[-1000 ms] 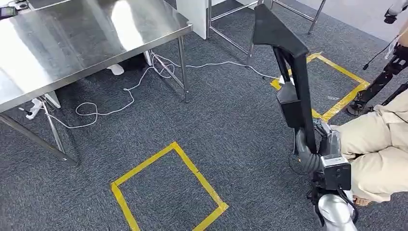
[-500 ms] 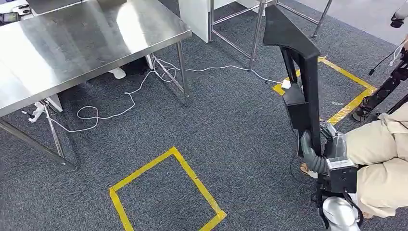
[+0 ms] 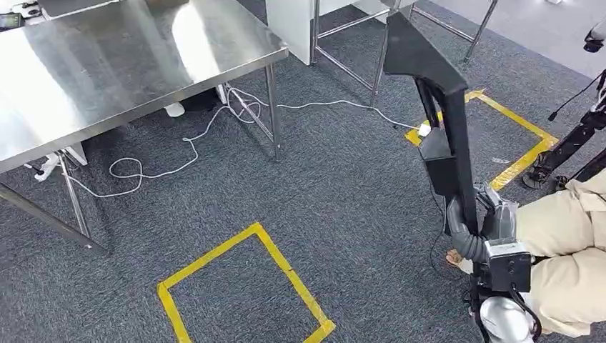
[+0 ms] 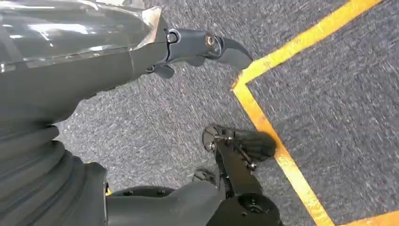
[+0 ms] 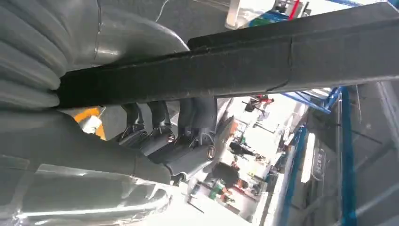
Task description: Take the parts from the cabinet and place them on the table.
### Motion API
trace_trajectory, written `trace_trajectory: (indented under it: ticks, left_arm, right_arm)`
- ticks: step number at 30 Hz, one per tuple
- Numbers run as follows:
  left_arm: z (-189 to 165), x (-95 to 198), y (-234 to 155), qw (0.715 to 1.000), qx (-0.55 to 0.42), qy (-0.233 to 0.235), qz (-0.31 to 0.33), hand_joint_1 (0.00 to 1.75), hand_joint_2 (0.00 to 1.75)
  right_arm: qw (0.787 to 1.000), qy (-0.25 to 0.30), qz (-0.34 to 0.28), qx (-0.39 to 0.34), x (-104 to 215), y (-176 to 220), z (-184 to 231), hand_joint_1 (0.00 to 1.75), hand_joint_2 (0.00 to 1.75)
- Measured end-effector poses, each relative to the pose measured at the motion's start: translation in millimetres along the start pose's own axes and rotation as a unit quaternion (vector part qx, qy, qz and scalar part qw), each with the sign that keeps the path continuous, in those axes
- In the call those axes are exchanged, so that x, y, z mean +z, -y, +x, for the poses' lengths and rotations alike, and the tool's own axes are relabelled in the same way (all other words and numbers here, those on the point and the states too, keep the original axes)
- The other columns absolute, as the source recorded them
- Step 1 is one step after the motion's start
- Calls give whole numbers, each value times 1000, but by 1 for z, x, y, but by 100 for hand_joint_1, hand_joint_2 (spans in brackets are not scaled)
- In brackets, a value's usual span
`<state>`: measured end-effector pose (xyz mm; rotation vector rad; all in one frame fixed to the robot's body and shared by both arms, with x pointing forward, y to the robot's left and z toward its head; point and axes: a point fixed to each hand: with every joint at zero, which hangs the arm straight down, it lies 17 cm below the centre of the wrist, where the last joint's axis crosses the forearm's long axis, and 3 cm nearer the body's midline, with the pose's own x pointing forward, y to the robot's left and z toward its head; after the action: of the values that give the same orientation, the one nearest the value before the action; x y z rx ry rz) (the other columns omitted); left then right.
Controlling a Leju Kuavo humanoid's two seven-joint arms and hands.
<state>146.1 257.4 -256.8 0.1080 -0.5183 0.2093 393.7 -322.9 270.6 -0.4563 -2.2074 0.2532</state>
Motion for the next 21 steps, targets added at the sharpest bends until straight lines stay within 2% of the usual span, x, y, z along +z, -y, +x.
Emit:
trace_trajectory:
  ticks: [6,21]
  left_arm:
    - [1,0,0,1000,0,1,-1,0,175]
    - [1,0,0,1000,0,1,-1,0,175]
  right_arm:
    - [1000,-10,1,3,11,3,-3,175,175]
    - [1000,-5,-3,6,8,2,7,175,175]
